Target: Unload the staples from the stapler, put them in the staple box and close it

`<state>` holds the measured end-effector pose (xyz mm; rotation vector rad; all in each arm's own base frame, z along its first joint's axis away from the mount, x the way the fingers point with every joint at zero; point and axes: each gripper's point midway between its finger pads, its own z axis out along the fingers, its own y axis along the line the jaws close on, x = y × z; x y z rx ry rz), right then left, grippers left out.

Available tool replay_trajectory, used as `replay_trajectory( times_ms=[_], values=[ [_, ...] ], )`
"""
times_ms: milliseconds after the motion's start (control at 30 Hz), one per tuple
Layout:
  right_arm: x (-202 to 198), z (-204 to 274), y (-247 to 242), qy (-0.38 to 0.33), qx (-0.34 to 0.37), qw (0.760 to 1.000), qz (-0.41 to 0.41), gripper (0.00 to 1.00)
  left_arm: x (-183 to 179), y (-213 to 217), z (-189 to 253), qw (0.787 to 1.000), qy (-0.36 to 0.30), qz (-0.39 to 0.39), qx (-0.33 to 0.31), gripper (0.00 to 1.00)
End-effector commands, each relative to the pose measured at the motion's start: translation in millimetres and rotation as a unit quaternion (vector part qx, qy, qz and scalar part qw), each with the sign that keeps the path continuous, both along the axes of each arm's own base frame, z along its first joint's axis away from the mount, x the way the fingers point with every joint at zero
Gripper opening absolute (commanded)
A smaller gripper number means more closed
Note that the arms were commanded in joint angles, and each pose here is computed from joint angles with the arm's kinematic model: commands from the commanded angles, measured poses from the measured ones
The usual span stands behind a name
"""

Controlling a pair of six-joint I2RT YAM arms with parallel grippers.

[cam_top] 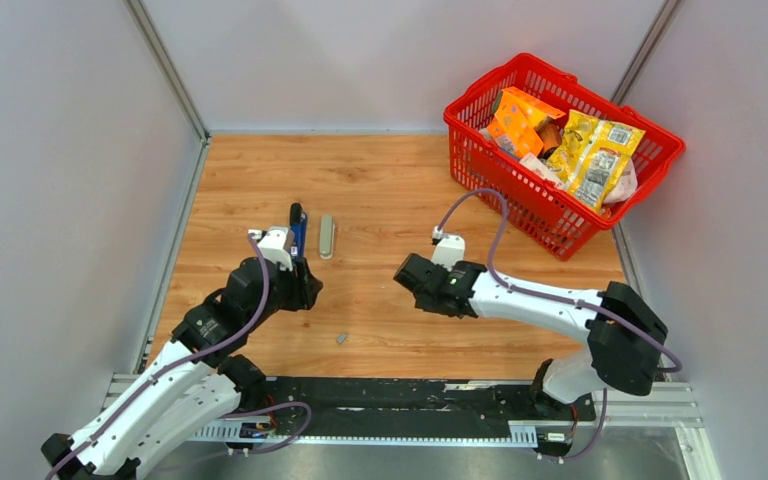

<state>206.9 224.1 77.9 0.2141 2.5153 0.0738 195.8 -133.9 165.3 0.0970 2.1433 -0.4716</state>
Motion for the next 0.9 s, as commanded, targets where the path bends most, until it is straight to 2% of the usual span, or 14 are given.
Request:
replay_trajectory(
  times_ms=[0,100,300,500,767,867],
  values=[
    [-5,12,52,-0.011,0.060,0.998,0.014,0.39,0,1,28,0.999,-0.026,0.002,-0.019,0.58],
    [-17,4,77,0.005,0.075,0.997,0.022,0.44,-3,6,35,0.999,-0.034,0.004,-0.016,0.58],
    [-42,-11,135,0.046,0.129,0.989,0.050,0.42,-13,18,44,0.999,-0.043,0.014,-0.021,0.58],
    [-61,-14,182,0.066,0.145,0.981,0.107,0.28,-22,25,51,0.998,-0.047,0.018,-0.027,0.58],
    [-76,-31,201,0.091,0.159,0.975,0.124,0.00,-26,32,56,0.998,-0.054,0.028,-0.032,0.59],
    [-78,-35,203,0.098,0.162,0.974,0.126,0.00,-26,33,57,0.998,-0.056,0.030,-0.031,0.59]
  ],
)
